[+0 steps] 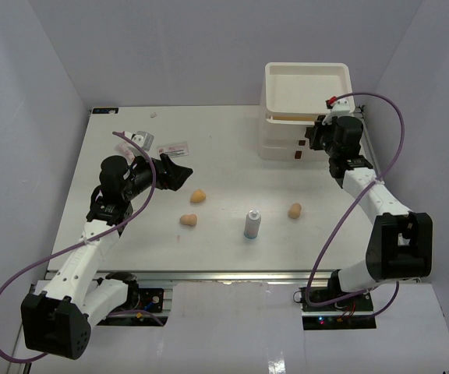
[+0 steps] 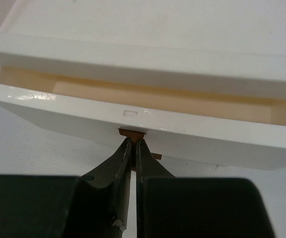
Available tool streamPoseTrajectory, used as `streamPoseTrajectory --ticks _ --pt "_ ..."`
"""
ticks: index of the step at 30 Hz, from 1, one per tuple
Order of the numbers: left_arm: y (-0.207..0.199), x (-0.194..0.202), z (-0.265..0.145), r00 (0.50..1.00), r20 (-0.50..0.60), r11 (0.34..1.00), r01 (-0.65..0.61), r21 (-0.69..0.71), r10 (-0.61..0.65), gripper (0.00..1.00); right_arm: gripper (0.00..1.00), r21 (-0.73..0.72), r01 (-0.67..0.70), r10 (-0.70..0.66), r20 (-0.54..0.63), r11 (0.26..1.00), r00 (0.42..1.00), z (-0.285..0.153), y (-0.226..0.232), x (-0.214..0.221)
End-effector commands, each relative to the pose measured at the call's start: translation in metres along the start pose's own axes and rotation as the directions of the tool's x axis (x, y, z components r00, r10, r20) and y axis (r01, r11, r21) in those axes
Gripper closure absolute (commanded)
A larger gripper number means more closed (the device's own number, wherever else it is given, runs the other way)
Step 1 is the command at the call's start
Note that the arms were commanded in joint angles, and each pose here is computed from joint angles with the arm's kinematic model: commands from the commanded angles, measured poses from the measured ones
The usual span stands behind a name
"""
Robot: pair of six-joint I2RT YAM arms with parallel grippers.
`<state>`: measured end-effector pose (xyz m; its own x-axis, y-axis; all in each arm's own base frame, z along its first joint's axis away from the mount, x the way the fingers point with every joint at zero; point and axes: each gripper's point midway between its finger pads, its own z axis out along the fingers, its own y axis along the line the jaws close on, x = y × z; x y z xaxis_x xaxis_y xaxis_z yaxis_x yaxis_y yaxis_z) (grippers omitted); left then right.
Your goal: Organize the makeup
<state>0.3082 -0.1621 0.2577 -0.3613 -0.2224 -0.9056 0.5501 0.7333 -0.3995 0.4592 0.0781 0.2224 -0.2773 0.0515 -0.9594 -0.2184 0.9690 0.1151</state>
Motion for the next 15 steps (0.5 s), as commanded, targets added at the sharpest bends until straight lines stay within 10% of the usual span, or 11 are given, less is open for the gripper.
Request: streamPoseTrajectory --ticks 1,15 --pt "-0.010 -0.006 -0.004 1.000 0.017 0.999 -0.018 0.036 0.017 0.02 0.92 -0.067 0.004 -0.001 0.038 0.998 0.999 -0.033 0.014 -0.002" --pt "-0.024 0.000 -0.004 1.000 -0.006 0.993 -0.009 0.116 0.010 0.02 0.92 -0.114 -0.024 0.022 -0.016 0.993 1.000 -0.086 0.025 0.032"
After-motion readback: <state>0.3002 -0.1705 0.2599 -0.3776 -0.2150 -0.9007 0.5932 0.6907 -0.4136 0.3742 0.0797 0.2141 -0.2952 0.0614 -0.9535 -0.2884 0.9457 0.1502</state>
